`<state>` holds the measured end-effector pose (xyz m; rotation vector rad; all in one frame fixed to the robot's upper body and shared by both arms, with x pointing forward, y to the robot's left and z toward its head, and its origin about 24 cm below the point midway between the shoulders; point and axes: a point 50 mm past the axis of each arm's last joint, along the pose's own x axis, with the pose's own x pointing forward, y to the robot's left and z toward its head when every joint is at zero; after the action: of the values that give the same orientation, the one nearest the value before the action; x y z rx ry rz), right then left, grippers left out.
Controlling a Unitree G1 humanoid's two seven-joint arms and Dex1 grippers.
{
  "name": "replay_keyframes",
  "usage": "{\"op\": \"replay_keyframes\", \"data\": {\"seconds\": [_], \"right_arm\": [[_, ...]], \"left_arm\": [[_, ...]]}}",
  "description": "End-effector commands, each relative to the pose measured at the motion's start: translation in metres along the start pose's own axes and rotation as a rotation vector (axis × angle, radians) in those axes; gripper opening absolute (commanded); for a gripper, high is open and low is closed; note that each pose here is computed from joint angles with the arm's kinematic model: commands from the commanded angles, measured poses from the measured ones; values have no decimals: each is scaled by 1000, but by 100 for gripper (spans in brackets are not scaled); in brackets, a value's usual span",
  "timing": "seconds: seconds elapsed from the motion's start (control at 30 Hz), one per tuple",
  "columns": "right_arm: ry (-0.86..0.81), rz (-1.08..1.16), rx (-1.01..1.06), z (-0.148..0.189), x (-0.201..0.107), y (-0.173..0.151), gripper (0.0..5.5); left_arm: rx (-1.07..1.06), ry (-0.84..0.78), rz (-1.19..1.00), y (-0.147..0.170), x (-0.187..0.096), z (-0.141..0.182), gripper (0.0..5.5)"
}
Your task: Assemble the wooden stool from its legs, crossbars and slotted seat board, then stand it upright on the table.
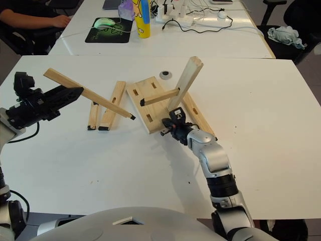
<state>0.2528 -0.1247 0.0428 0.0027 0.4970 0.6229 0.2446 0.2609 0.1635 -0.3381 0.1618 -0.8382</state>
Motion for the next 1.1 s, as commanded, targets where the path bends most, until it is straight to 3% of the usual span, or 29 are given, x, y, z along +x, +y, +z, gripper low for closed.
{"op": "replay_keyframes", "data": {"seconds": [0.03,0.23,0.53,0.77,1.1], "right_arm": [[77,-47,93,-28,-16,-15,0],[172,-2,110,-41,-14,-5,0],[227,96,128,-48,-7,21,0],[268,108,134,-52,-5,29,0],[278,98,159,-57,-4,29,0]], "left_arm": [[14,-14,-9,-1,0,2,207],[37,-21,-3,-3,4,4,207],[147,21,-24,-32,49,-19,207],[234,96,-23,-40,60,-26,207],[159,94,-58,-52,68,-37,207]]}}
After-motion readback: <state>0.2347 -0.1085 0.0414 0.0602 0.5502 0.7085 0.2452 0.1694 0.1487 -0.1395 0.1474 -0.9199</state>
